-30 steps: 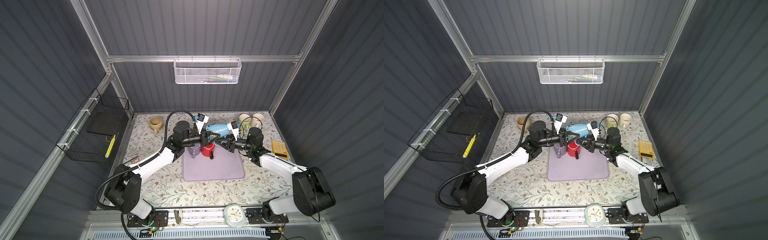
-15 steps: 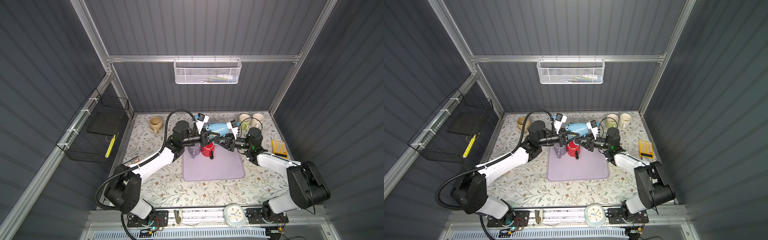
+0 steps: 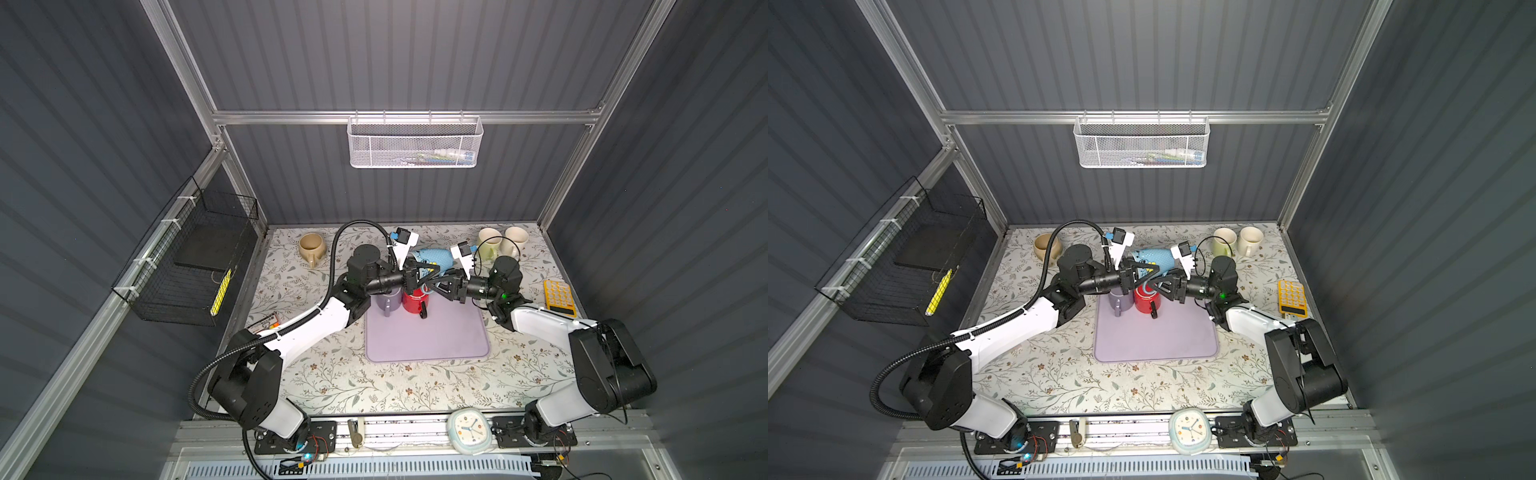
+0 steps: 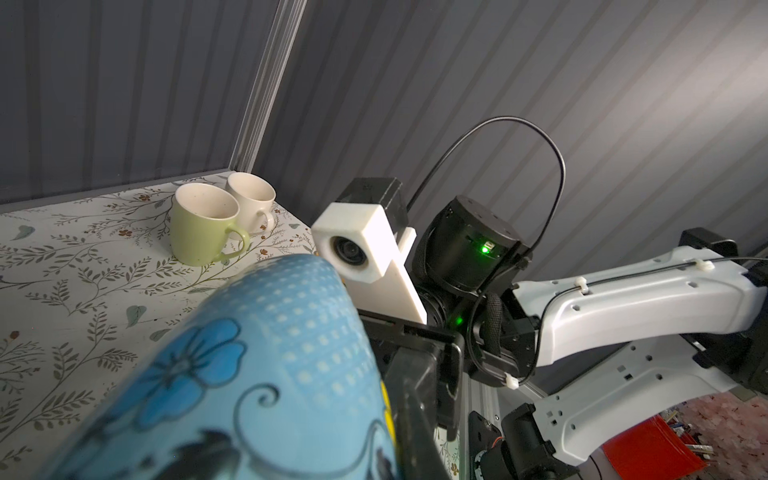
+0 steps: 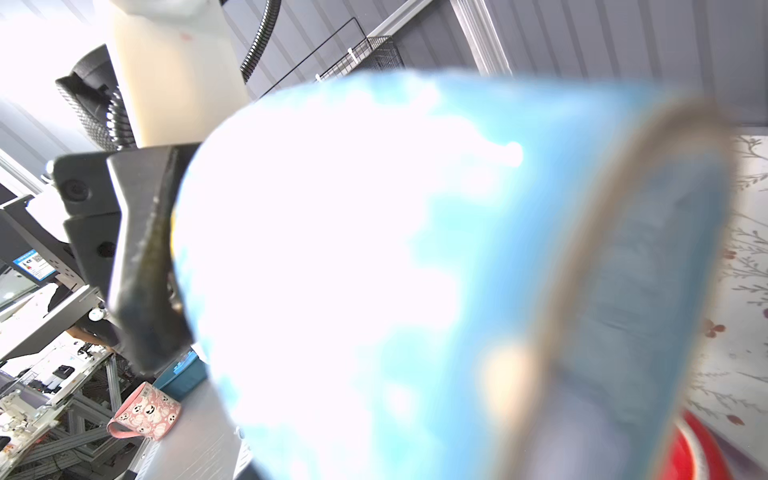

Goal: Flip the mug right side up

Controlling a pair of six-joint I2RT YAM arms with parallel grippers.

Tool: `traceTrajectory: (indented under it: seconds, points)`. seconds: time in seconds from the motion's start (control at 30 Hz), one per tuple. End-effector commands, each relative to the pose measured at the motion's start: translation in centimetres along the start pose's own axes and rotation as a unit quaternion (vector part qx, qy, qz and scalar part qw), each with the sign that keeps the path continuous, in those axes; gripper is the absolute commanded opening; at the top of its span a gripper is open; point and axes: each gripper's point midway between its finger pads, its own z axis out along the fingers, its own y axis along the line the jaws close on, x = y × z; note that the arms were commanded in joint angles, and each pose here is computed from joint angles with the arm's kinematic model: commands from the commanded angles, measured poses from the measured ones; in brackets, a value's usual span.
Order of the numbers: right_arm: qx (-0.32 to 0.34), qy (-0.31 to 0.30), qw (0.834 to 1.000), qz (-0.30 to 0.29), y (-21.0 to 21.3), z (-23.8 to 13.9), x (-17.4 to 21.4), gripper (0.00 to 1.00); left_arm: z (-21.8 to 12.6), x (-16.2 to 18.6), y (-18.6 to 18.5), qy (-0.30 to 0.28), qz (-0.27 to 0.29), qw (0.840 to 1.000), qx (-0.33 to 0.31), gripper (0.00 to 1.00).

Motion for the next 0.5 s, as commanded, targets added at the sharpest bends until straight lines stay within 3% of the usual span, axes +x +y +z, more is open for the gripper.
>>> traceTrajectory:
  seconds: [0.0, 0.47]
  points:
    - [-0.003, -0.006, 1.000, -0.024, 0.4, 0.2, -0.4, 0.45, -1.0, -2.3, -1.2, -0.034, 0.028, 0.999, -0.001, 0.00]
    - [0.023, 0.001, 1.000, -0.013, -0.8, -0.1, 0.4, 0.47, -3.9, -3.2, 1.6, -0.019, 0.043, 0.994, -0.100, 0.00]
